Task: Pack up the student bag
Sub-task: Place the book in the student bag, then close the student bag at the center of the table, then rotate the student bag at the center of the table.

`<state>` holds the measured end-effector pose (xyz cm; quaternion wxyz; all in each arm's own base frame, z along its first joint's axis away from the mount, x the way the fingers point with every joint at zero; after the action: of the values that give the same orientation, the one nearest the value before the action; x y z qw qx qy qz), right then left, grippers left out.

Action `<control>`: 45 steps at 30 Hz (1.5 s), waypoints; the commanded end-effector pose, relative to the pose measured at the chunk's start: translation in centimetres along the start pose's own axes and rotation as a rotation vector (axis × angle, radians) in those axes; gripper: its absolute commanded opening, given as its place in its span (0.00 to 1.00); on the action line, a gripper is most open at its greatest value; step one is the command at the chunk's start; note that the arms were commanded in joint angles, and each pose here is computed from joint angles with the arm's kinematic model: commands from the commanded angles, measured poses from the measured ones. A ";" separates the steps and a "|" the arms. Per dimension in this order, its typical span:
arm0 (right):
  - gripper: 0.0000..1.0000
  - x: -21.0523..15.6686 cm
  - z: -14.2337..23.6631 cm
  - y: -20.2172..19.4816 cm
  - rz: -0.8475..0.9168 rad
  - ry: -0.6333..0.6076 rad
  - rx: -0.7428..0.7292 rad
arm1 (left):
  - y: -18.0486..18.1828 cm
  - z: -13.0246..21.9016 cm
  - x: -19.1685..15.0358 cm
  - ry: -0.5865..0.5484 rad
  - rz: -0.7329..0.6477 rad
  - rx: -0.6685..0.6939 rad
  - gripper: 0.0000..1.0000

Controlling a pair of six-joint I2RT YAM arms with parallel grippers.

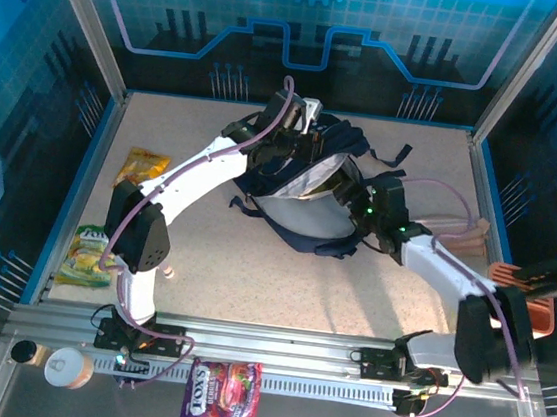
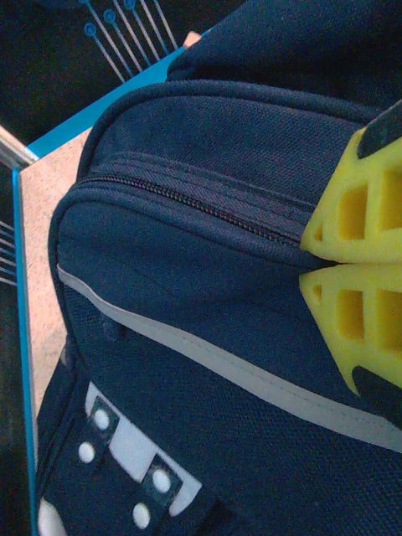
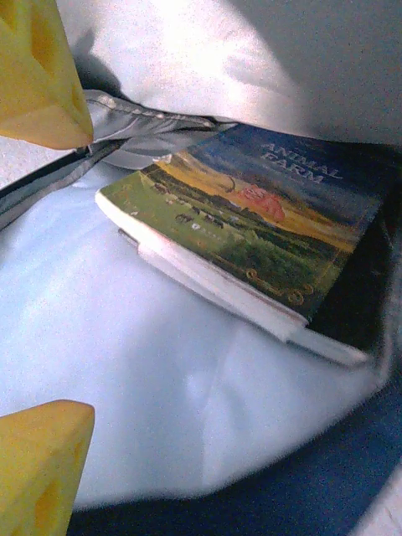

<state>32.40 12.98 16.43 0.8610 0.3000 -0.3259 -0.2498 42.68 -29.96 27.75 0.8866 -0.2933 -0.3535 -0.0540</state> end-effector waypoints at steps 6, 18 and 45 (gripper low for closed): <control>0.82 1.2 6.3 -2.9 0.081 -0.138 -0.210 | -0.2 -0.3 -1.6 0.065 0.067 -0.111 0.47; 0.85 2.4 6.7 -0.2 0.165 -0.150 -0.164 | 12.0 3.0 -4.1 0.039 0.476 0.041 0.77; 0.84 -2.4 -0.4 2.9 0.206 0.099 -0.095 | 25.2 -1.3 -9.8 0.145 0.889 0.022 0.43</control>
<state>30.99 14.84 16.30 0.9147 0.2039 -0.3024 -0.1742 42.43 -10.71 6.93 0.8578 -0.3766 -0.1183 0.3293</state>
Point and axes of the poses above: each hand's point on the last joint's axis, 136 mm out from that joint toward the fingers, its own z axis back along the fingers, its own y axis along the line the jaws close on, x = y × z, the point moved 4 cm from there along z, back along the fingers, and after that the axes turned 7 degrees about z, right-handed, at the moved point
